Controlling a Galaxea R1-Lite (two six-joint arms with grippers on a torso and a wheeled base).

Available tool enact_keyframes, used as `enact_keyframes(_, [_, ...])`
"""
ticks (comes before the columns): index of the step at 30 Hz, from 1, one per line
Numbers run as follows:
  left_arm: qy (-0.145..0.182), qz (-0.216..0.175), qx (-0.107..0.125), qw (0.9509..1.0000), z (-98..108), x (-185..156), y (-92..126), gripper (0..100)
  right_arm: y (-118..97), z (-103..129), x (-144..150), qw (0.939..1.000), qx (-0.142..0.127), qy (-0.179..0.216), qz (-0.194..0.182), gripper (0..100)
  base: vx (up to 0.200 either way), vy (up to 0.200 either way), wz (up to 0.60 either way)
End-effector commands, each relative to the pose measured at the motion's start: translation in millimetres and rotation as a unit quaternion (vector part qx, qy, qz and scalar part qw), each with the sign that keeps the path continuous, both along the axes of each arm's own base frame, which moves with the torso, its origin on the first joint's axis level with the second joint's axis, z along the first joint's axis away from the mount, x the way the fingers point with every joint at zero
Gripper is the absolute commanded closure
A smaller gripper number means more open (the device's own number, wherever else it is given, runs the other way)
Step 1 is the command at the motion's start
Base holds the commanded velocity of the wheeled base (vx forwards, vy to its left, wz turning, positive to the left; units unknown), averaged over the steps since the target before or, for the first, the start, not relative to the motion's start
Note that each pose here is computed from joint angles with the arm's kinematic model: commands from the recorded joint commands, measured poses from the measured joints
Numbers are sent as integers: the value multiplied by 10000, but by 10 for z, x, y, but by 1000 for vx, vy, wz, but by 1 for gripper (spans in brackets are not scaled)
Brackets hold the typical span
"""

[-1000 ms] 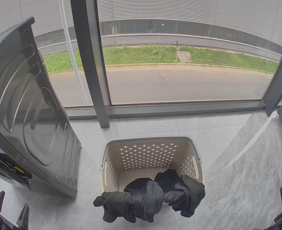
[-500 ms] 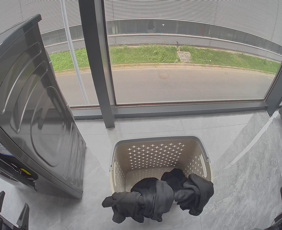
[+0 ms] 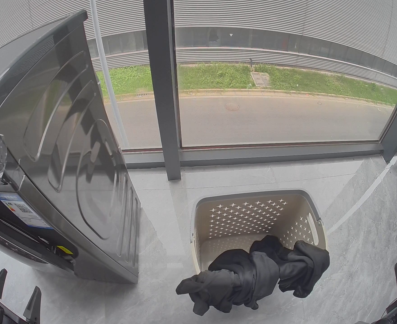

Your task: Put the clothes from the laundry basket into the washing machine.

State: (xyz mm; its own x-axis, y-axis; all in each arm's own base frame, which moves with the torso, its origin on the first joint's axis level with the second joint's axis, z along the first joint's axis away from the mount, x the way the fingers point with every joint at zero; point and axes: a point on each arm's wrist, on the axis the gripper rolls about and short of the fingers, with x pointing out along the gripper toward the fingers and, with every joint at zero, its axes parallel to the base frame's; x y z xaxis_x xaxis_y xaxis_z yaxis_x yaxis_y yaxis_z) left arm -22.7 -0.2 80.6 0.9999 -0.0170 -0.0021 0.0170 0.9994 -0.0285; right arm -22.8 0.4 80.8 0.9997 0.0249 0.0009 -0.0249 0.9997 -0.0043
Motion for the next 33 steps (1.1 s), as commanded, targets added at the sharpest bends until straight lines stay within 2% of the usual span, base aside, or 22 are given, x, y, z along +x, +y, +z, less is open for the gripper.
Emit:
enact_keyframes(1, [-11, 1, -3, 10000, -49, -2, 0, 0, 0, -51, 7, 10000, -2, 50, -2, 100, 0, 200, 0])
enact_keyframes(14, [-11, 8, -3, 10000, -49, -2, 0, 0, 0, -51, 7, 10000, -2, 50, -2, 100, 0, 200, 0])
enact_keyframes(20, [-10, 8, -11, 10000, -49, -2, 0, 0, 0, -51, 7, 10000, -2, 50, -2, 100, 0, 0, 0])
enact_keyframes(29, [-10, 8, -19, 10000, -49, -2, 0, 0, 0, -51, 7, 10000, -2, 50, 6, 100, -200, 0, 0])
enact_keyframes(33, [-10, 8, -19, 10000, -49, -2, 0, 0, 0, -51, 7, 10000, -2, 50, 6, 100, 0, 0, 0])
